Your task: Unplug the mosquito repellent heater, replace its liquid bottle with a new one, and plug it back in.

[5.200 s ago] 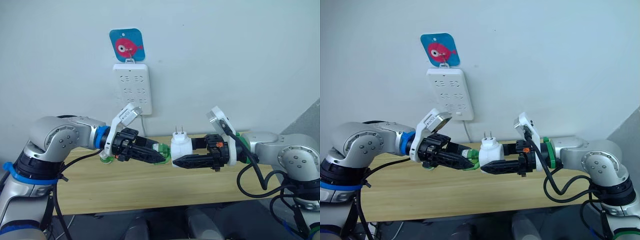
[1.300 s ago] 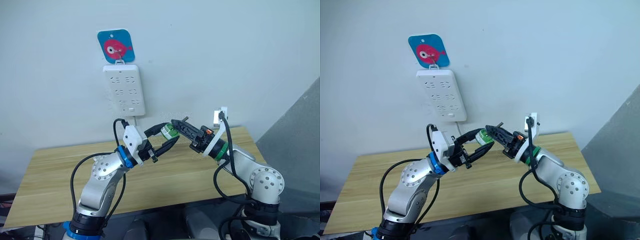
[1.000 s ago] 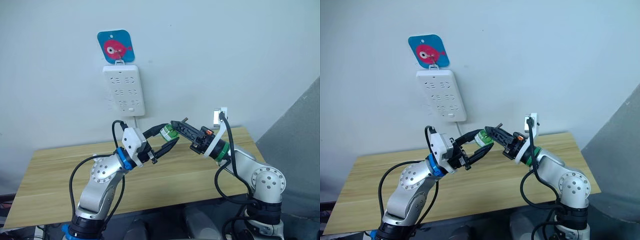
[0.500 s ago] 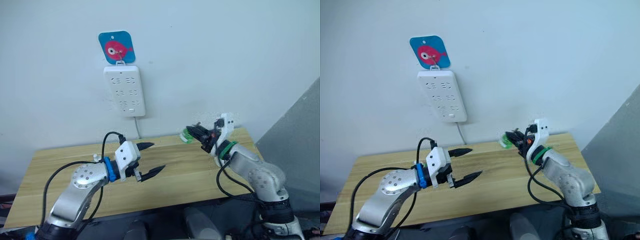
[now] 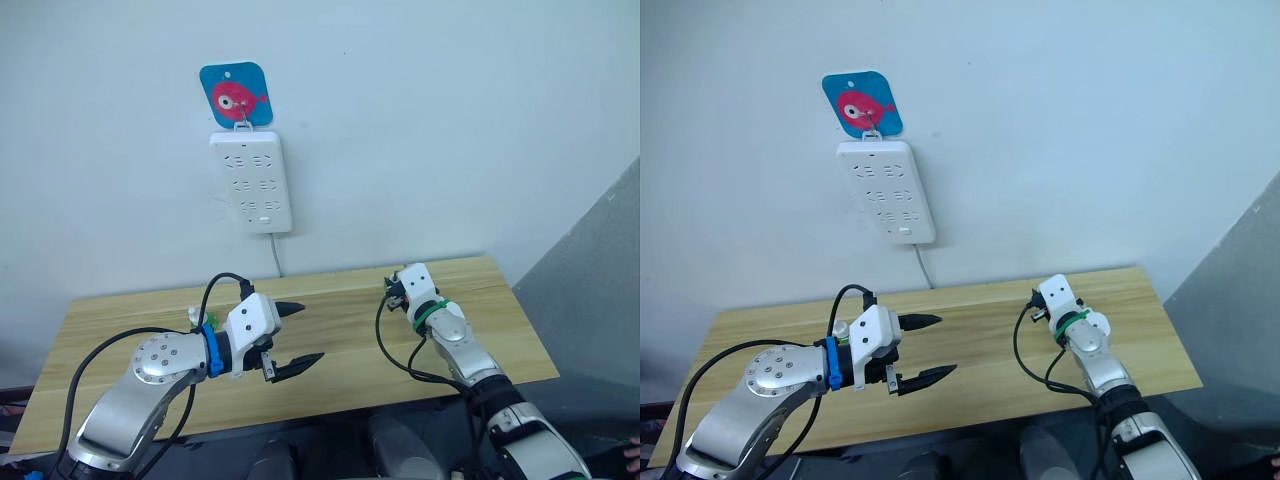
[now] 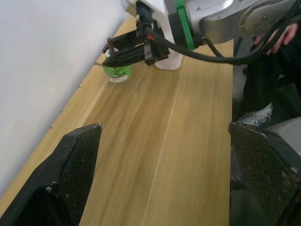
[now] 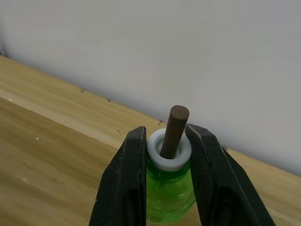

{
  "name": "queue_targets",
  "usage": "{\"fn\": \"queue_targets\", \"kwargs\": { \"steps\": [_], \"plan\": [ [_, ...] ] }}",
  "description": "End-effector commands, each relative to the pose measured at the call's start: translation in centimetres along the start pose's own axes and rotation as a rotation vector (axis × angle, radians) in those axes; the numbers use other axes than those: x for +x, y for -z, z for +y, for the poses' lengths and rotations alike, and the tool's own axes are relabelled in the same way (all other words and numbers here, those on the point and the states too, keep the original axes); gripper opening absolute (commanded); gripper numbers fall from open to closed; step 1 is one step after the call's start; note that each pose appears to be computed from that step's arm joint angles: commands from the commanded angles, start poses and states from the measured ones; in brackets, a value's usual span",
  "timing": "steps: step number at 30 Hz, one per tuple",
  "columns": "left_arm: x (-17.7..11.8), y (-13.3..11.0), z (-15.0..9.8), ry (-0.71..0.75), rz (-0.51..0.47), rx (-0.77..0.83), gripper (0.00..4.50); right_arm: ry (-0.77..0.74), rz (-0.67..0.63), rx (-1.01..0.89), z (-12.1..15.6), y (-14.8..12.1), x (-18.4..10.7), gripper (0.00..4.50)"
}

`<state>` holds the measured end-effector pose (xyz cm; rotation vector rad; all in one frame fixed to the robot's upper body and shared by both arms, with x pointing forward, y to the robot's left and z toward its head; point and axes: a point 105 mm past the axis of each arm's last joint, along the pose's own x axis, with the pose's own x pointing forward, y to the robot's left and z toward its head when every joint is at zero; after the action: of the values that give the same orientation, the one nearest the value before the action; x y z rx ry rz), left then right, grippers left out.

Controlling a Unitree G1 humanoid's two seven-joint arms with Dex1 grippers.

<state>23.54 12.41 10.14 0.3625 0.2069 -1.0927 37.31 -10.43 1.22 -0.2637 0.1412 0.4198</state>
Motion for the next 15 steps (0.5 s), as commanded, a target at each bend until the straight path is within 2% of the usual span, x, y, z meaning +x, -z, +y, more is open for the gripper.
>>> {"fn": "queue_targets", "kwargs": {
  "steps": [1, 8, 15],
  "plan": [
    [-0.2, -1.3, 0.2, -0.047, -0.032, 0.035, 4.50, -0.003, -0.043, 0.047, -0.2, -0.7, 0.9, 0.87],
    [-0.2, -1.3, 0.8, -0.133, -0.038, 0.012, 4.50, 0.009, 0.009, 0.092, -0.3, 0.8, 1.4, 0.87],
    [-0.4, -1.0, 1.9, -0.216, -0.041, -0.014, 4.50, -0.009, -0.014, 0.095, 0.0, 0.6, 1.3, 3.32]
  ]
}}
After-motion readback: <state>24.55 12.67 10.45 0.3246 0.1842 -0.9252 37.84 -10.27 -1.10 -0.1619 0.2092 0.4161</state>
